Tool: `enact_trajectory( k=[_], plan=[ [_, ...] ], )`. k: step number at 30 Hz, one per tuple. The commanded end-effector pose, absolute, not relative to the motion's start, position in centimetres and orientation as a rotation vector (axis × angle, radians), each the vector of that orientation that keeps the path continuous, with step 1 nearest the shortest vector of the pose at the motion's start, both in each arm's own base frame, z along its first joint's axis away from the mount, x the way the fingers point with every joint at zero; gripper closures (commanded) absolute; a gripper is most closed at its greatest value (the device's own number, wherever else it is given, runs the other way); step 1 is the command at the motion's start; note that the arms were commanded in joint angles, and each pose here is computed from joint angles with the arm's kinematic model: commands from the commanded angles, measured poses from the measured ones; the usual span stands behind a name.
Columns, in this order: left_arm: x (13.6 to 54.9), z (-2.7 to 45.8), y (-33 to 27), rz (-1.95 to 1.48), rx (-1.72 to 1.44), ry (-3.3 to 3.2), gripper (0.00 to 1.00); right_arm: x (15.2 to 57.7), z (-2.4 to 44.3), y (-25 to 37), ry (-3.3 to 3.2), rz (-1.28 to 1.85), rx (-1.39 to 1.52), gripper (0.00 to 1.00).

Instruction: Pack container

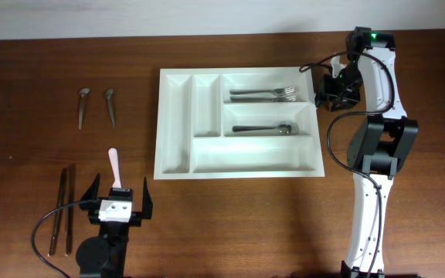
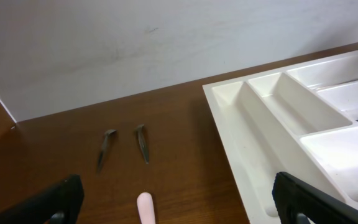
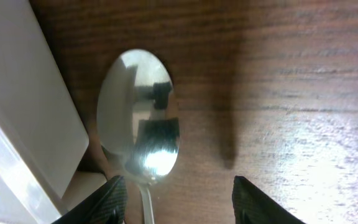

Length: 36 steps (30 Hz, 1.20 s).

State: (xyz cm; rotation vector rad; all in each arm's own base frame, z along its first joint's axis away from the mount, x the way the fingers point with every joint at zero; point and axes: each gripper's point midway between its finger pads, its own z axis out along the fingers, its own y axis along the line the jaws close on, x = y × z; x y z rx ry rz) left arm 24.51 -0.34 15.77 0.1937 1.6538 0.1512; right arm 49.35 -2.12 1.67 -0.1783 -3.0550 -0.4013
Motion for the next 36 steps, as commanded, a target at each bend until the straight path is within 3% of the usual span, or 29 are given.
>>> enact_trajectory(
  k=[1, 25, 36],
  plan=[
    [24.5, 15.7, -0.1, 0.162, 0.185, 1.652, 0.01, 49.9, 3.5, -1.8, -3.103, -0.411, -0.153, 0.45],
    [24.5, 15.7, -0.1, 0.162, 0.185, 1.652, 0.01, 49.7, 2.8, -2.0, -3.089, -0.388, -0.155, 0.44],
    [24.5, 15.7, -0.1, 0.162, 0.185, 1.652, 0.01, 49.1, 1.7, -4.1, -3.074, -0.190, -0.152, 0.44]
  ],
)
